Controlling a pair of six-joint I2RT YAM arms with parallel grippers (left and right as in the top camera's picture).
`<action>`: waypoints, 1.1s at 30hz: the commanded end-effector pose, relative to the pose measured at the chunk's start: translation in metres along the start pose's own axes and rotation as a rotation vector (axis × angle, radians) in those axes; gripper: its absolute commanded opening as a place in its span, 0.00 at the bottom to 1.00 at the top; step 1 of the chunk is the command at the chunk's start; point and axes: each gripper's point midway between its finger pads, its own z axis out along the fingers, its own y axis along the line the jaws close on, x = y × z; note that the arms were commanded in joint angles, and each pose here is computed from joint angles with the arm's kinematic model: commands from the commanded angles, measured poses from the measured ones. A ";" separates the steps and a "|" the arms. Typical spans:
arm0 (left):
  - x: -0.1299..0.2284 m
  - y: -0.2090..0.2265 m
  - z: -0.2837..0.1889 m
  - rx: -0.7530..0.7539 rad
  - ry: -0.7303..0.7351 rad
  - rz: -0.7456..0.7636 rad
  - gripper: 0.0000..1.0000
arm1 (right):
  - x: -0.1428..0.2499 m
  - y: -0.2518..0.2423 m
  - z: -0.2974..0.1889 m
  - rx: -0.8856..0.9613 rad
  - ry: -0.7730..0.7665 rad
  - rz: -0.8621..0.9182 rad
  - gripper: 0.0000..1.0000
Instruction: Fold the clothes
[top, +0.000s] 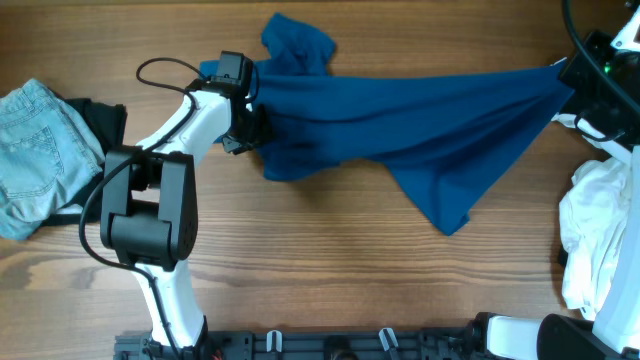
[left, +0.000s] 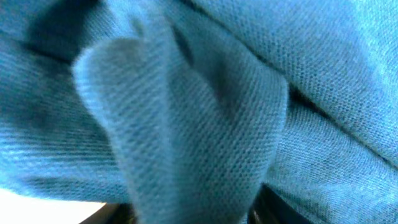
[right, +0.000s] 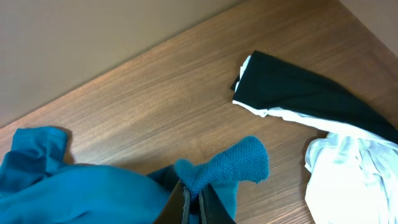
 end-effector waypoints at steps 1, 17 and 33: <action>0.017 -0.012 0.003 0.072 0.074 -0.001 0.51 | -0.002 -0.001 0.001 0.004 -0.003 -0.012 0.04; -0.009 -0.014 -0.008 0.065 -0.044 0.031 0.04 | -0.001 -0.004 0.001 0.018 0.000 -0.025 0.04; -0.007 0.025 -0.300 0.335 -0.444 0.089 0.04 | 0.006 -0.013 0.007 0.070 0.037 -0.030 0.04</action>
